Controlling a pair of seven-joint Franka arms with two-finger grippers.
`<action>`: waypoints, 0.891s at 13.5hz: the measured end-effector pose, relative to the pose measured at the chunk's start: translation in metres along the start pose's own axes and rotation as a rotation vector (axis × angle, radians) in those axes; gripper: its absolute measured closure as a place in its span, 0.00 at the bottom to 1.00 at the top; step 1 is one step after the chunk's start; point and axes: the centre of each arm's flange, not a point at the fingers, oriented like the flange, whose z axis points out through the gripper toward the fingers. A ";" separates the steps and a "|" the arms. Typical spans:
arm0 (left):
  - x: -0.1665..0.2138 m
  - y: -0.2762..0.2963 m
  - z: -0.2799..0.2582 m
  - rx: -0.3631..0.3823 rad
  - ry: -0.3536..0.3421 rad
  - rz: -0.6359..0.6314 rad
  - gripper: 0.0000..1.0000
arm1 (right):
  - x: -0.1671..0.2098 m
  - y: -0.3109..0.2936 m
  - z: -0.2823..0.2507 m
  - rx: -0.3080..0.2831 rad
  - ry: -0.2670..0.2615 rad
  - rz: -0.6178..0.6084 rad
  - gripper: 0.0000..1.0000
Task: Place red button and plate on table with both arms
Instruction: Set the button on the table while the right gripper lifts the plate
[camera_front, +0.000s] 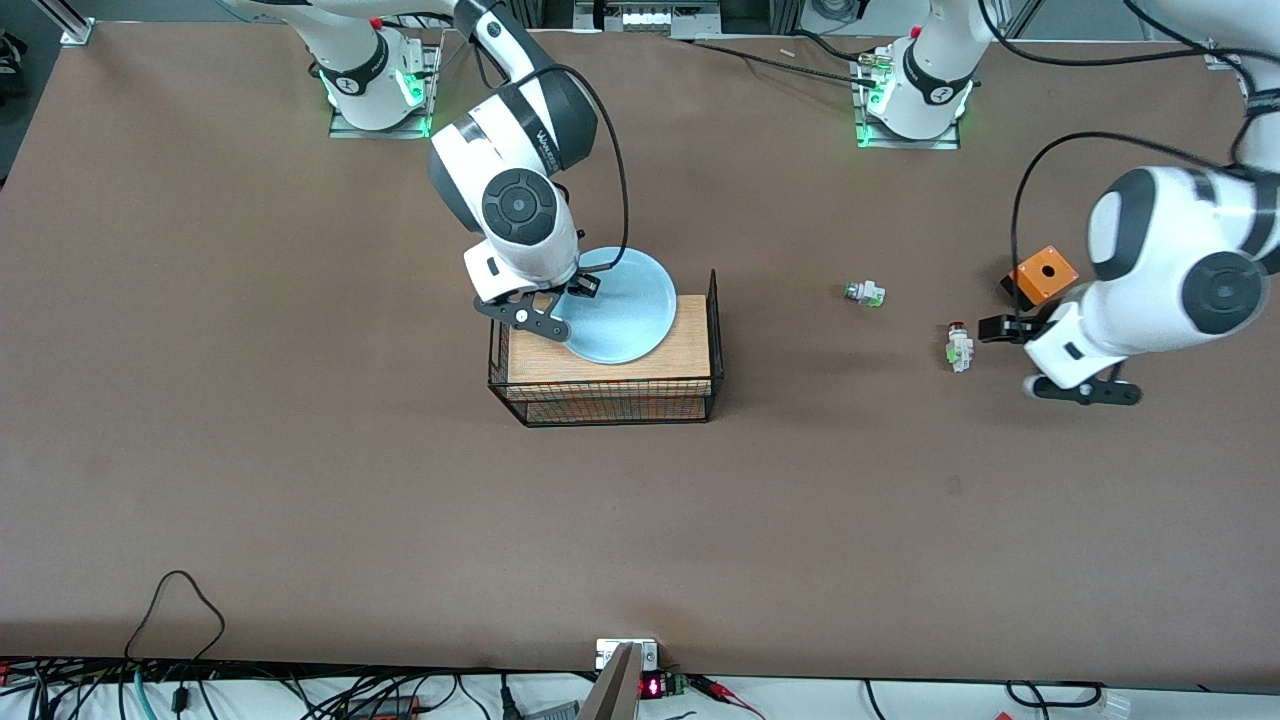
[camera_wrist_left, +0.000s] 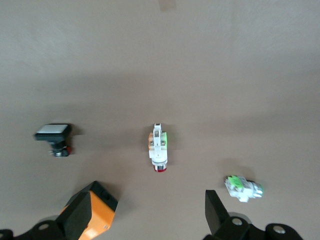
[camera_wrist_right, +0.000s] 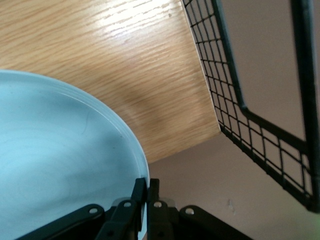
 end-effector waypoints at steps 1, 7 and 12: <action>0.003 -0.002 -0.022 0.002 0.020 -0.004 0.00 | 0.001 0.000 0.000 0.002 -0.002 0.002 0.95; 0.003 0.003 -0.123 0.000 0.132 -0.051 0.00 | 0.003 0.005 -0.023 -0.025 -0.030 0.011 0.96; -0.009 0.000 -0.165 -0.025 0.129 -0.091 0.00 | 0.009 0.015 -0.050 -0.008 -0.103 0.046 0.96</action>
